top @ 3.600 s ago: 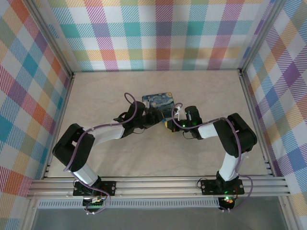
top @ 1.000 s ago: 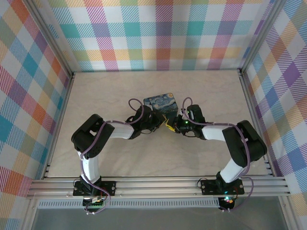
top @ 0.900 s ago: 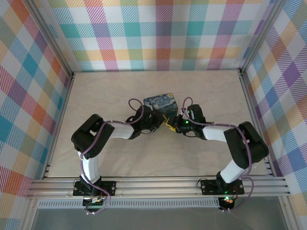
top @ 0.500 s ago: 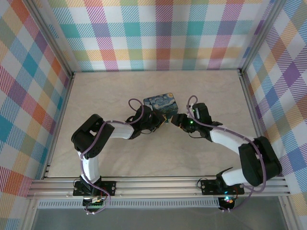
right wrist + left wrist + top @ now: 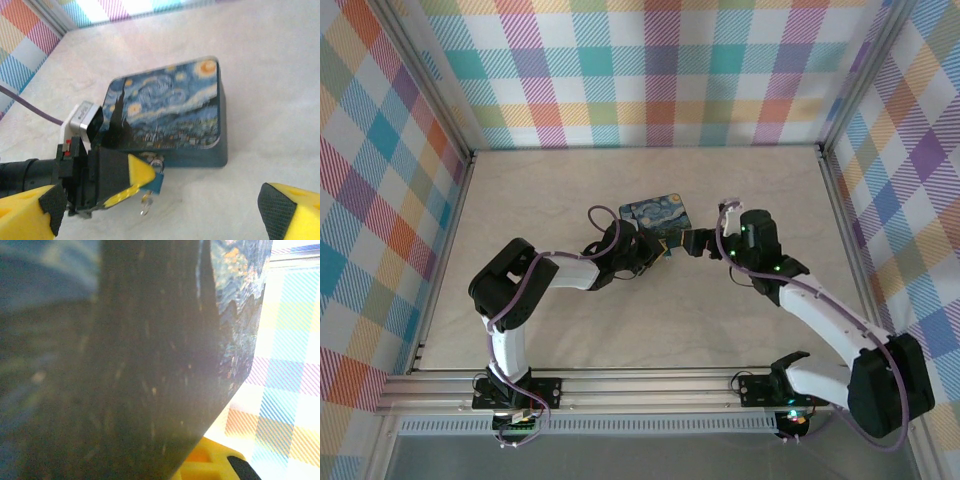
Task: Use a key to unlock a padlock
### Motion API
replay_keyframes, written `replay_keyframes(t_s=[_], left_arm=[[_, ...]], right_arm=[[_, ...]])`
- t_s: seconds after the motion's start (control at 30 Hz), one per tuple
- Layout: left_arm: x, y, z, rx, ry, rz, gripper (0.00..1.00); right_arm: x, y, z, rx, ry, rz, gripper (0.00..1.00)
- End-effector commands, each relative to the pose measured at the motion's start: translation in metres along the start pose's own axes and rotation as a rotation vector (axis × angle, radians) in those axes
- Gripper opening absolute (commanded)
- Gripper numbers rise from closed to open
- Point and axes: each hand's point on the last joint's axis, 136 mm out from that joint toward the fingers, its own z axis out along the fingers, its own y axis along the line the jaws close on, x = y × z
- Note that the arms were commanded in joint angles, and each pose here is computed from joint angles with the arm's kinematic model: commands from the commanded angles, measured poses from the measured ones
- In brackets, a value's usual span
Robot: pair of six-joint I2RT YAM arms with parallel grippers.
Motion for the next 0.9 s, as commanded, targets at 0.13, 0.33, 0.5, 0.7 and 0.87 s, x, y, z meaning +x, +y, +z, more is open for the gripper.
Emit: replay_keyframes(t_s=[0.13, 0.33, 0.5, 0.7, 0.87], left_arm=[[0.008, -0.002, 0.0, -0.016, 0.019, -0.036, 0.0], [0.009, -0.002, 0.0, -0.018, 0.022, -0.033, 0.0], [0.008, -0.004, 0.0, -0.017, 0.02, -0.039, 0.0], [0.008, -0.007, -0.001, -0.01, 0.018, -0.043, 0.0], [0.008, -0.007, -0.002, -0.011, 0.019, -0.054, 0.0]], right_arm=[[-0.029, -0.016, -0.014, 0.111, -0.222, -0.278, 1.0], [-0.024, -0.014, -0.013, 0.105, -0.19, -0.351, 1.0], [-0.017, 0.002, -0.012, 0.013, -0.185, -0.478, 1.0], [0.005, 0.009, -0.008, -0.01, -0.118, -0.677, 1.0], [0.02, 0.014, -0.005, -0.011, -0.097, -0.805, 1.0]])
